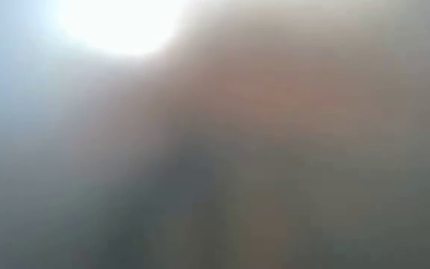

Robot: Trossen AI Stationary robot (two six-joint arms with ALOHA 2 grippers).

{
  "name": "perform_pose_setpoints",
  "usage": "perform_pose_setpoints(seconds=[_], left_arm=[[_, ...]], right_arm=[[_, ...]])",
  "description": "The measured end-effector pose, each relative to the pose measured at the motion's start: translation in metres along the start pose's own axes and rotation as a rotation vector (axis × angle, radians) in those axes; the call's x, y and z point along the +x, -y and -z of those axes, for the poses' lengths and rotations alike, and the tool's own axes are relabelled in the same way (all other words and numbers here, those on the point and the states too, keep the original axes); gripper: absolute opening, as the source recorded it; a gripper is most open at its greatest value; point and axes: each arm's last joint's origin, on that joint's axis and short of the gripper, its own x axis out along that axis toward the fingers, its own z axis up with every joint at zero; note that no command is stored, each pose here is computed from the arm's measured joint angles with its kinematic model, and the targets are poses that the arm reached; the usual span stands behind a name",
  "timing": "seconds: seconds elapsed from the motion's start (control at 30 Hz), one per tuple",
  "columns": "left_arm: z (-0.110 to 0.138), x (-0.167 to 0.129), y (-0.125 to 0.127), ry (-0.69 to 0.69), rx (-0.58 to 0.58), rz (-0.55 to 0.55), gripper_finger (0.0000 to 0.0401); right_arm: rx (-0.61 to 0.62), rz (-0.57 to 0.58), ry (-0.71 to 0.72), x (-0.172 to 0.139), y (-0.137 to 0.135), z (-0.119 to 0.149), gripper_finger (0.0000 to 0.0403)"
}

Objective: Sort Maruchan noodles
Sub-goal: Put the top red noodle pack into the transparent green bin

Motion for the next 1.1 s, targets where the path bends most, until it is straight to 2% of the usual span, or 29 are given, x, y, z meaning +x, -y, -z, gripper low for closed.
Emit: perform_pose_setpoints(seconds=[0.1,0.2,0.33,0.47,0.77,0.87,1.0,1.1], left_arm=[[0.015,-0.003,0.013,-0.01,0.038,0.007,0.0075],[0.024,-0.008,0.013,0.061,0.004,-0.109,0.0075],[0.029,-0.013,0.003,0.2,-0.149,-0.303,0.0075],[0.031,-0.015,-0.008,0.322,-0.318,-0.427,0.0075],[0.03,-0.016,-0.013,0.482,-0.395,-0.479,0.0075],[0.031,-0.019,-0.022,0.506,-0.424,-0.564,0.0075],[0.039,-0.026,-0.041,0.49,-0.545,-0.714,0.0075],[0.047,-0.022,-0.049,0.484,-0.632,-0.733,0.0075]], right_arm=[[-0.007,0.0,0.0,0.0,0.0,0.0,0.0194],[-0.008,-0.001,0.004,0.0,0.0,-0.001,0.0194],[-0.006,-0.001,0.005,0.0,0.0,-0.001,0.0194],[-0.004,-0.001,0.005,0.0,0.0,-0.001,0.0194],[-0.004,-0.001,0.005,0.0,0.0,-0.001,0.0194],[-0.004,0.0,0.005,0.0,0.0,0.0,0.0194],[-0.007,0.001,0.001,0.0,0.0,0.001,0.0194],[-0.004,0.001,-0.003,0.001,0.0,0.003,0.0194]])
